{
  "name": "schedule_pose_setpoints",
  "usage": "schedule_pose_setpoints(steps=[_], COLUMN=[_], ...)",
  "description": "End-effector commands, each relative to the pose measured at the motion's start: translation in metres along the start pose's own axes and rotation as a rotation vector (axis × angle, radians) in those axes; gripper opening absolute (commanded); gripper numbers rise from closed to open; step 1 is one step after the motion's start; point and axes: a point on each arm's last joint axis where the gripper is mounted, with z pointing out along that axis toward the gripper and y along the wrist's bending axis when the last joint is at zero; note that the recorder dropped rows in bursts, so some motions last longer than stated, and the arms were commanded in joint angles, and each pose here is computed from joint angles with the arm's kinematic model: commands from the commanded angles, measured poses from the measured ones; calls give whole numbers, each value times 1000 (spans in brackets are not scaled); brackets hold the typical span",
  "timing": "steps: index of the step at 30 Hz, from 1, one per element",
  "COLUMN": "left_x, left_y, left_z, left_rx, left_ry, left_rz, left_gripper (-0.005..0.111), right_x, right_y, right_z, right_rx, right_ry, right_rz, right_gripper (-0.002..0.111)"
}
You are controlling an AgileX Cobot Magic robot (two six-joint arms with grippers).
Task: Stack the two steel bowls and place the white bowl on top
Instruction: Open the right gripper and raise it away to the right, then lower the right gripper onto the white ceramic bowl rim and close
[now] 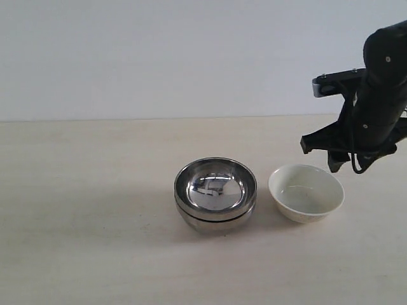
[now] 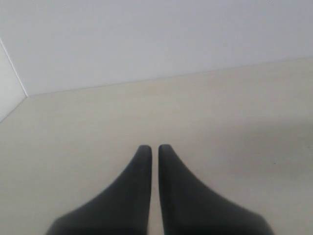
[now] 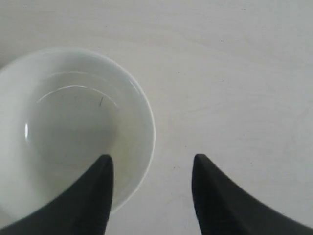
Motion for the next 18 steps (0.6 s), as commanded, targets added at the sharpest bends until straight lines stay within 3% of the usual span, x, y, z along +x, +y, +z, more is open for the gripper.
schedule_pose_setpoints(steps=[1,18], left_x=[0,0], left_y=[0,0], left_z=[0,0], left_rx=[-1,-1], left_ry=[-8,-8], left_rz=[-17,-17], left_gripper=[4,4], right_x=[0,3], right_y=[-4,2], right_z=[1,43], right_rx=[-17,-28], right_ry=[-32,28], right_rz=[-1,-13], right_gripper=[43,43])
